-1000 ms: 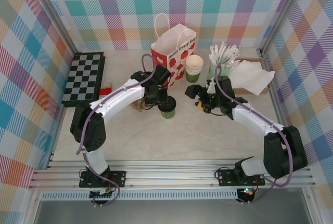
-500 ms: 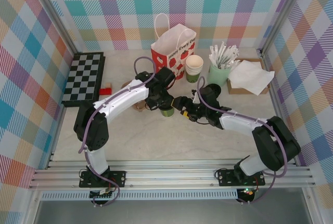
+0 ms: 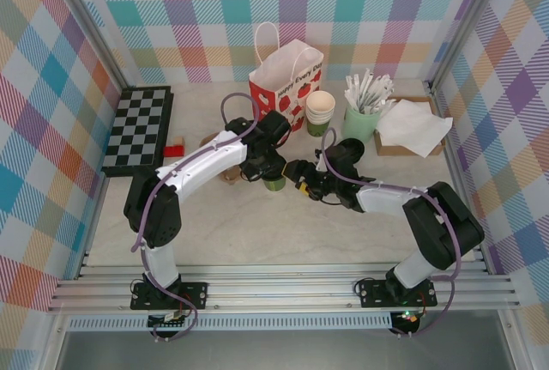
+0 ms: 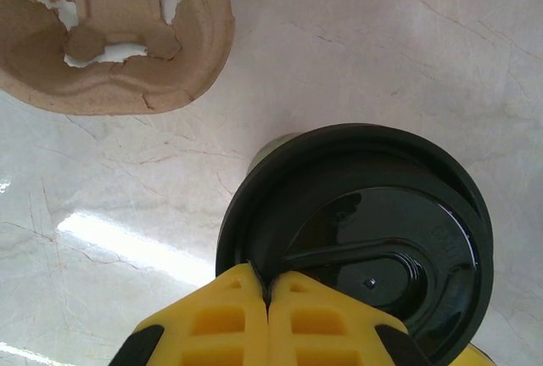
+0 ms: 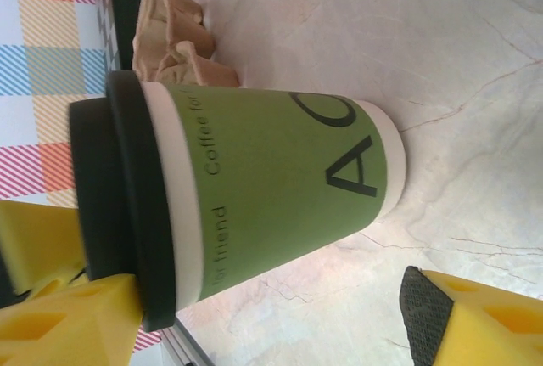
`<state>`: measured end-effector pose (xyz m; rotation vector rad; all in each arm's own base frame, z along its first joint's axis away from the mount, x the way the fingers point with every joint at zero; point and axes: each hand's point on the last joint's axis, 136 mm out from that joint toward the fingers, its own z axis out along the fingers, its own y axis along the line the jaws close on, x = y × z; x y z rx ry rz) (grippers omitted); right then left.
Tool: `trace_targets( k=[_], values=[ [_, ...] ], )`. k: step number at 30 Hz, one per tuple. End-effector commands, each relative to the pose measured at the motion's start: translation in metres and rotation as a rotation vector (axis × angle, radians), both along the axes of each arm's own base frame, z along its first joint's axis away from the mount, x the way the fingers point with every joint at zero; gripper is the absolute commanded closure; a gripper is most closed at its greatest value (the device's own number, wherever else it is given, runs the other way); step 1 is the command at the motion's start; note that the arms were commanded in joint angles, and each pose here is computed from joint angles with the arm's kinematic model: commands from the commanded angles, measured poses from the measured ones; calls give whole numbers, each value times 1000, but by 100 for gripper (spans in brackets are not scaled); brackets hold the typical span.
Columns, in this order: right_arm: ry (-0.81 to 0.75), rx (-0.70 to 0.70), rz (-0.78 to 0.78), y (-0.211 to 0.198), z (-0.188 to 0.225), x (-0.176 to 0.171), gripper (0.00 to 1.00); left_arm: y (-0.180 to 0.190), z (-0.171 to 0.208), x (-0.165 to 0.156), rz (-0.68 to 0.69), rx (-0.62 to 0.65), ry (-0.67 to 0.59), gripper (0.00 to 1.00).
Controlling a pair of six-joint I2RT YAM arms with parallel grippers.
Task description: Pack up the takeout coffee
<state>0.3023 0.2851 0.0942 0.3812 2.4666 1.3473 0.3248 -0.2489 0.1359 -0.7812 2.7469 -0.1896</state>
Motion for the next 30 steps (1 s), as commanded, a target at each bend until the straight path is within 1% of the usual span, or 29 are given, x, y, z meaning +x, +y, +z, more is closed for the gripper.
trace_targets(
  k=[1,5,7,9,12,15,18,20,23,27,30],
  values=[
    [83,-51,-39,-8,-31,-9,20,2,-20,-12,-12,64,71,100],
    [210,-113,-122,-29,-67,-27,20,7,-41,-19,-14,95,116,100],
    [285,-164,-149,-39,-85,-38,19,14,-58,-26,-9,128,149,100],
    [324,-179,-161,-44,-94,-45,19,17,-77,-34,-5,140,191,100],
    [326,-190,-175,-47,-93,-46,18,15,-109,-52,-17,113,302,100],
    [288,-199,-156,-45,-81,-41,16,18,-116,-58,-25,134,340,100],
    [224,-145,-109,-34,-59,-32,14,17,-97,-43,-48,146,267,100],
    [172,-102,-75,-26,-38,-23,13,19,-75,-30,-86,181,207,100],
    [71,-71,-40,-24,0,-9,8,20,-44,-11,-171,240,132,100],
    [-51,-100,-50,-47,44,5,1,6,-18,3,-320,222,53,100],
    [-100,-149,-81,-79,61,9,0,-8,-3,7,-403,179,16,100]
  ],
)
